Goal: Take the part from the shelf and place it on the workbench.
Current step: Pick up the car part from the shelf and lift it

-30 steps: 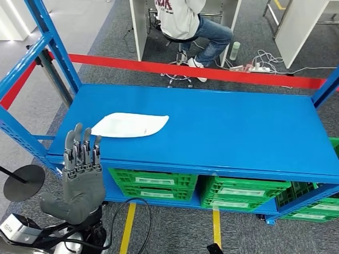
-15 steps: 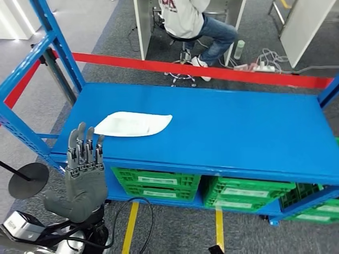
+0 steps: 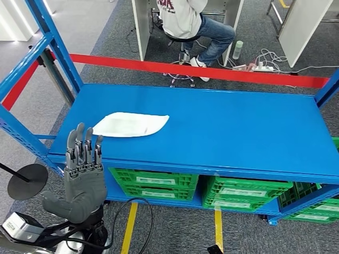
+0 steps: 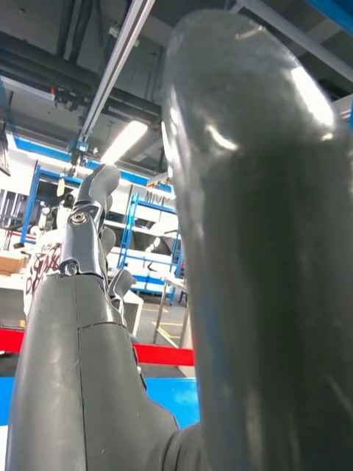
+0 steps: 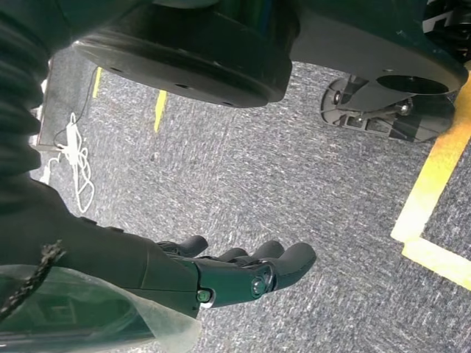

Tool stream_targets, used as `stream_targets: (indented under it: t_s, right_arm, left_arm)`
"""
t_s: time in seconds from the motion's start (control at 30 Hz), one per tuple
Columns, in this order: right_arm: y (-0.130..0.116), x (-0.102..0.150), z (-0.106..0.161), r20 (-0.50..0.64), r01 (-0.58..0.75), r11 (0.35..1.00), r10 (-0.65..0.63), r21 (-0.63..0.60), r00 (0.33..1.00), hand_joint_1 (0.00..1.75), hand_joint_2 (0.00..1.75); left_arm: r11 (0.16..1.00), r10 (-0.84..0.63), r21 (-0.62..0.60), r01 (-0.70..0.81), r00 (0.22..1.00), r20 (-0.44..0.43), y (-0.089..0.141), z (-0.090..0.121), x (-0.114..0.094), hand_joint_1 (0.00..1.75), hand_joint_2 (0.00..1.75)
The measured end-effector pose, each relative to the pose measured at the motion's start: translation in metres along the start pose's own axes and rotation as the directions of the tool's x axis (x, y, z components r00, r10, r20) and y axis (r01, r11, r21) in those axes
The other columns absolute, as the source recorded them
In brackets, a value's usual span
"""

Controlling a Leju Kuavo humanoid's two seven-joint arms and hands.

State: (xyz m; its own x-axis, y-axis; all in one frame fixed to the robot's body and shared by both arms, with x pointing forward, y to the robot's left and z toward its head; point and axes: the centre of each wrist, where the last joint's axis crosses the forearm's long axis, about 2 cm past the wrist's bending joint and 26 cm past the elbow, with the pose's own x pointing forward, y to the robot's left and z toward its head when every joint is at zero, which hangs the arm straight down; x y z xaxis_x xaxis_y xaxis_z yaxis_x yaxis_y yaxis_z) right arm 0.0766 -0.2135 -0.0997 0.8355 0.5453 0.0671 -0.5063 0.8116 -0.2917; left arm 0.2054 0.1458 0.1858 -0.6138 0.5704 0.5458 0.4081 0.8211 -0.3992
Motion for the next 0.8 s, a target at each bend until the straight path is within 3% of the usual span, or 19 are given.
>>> stream_targets:
  t_s: [0.4, 0.53, 0.63, 0.77, 0.8]
  right_arm:
    - [-0.001, 0.001, 0.0, -0.008, -0.004, 1.0, 0.004, 0.01, 1.0, 0.0, 1.75]
    - [-0.001, 0.002, 0.0, -0.007, -0.009, 1.0, 0.009, 0.008, 1.0, 0.0, 1.75]
    - [-0.002, 0.003, 0.0, -0.006, -0.02, 1.0, 0.02, 0.005, 1.0, 0.0, 1.75]
    - [-0.003, 0.005, 0.0, -0.006, -0.036, 0.999, 0.036, 0.004, 0.999, 0.0, 1.75]
    - [-0.003, 0.006, 0.0, -0.006, -0.04, 0.999, 0.04, 0.004, 0.999, 0.0, 1.75]
  left_arm:
    - [1.0, 0.006, -0.009, -0.006, 1.0, -0.02, 0.001, -0.005, -0.001, 0.0, 0.0]
    - [0.999, -0.018, -0.031, 0.017, 1.0, -0.022, 0.005, -0.011, -0.002, 0.0, 1.75]
    - [0.995, -0.056, -0.086, 0.053, 0.997, -0.043, 0.012, -0.02, -0.003, 0.0, 1.75]
    - [0.961, -0.183, -0.223, 0.164, 0.981, -0.068, 0.03, -0.043, -0.008, 0.0, 0.0]
    - [0.944, -0.228, -0.258, 0.204, 0.971, -0.069, 0.036, -0.05, -0.01, 0.0, 0.0]
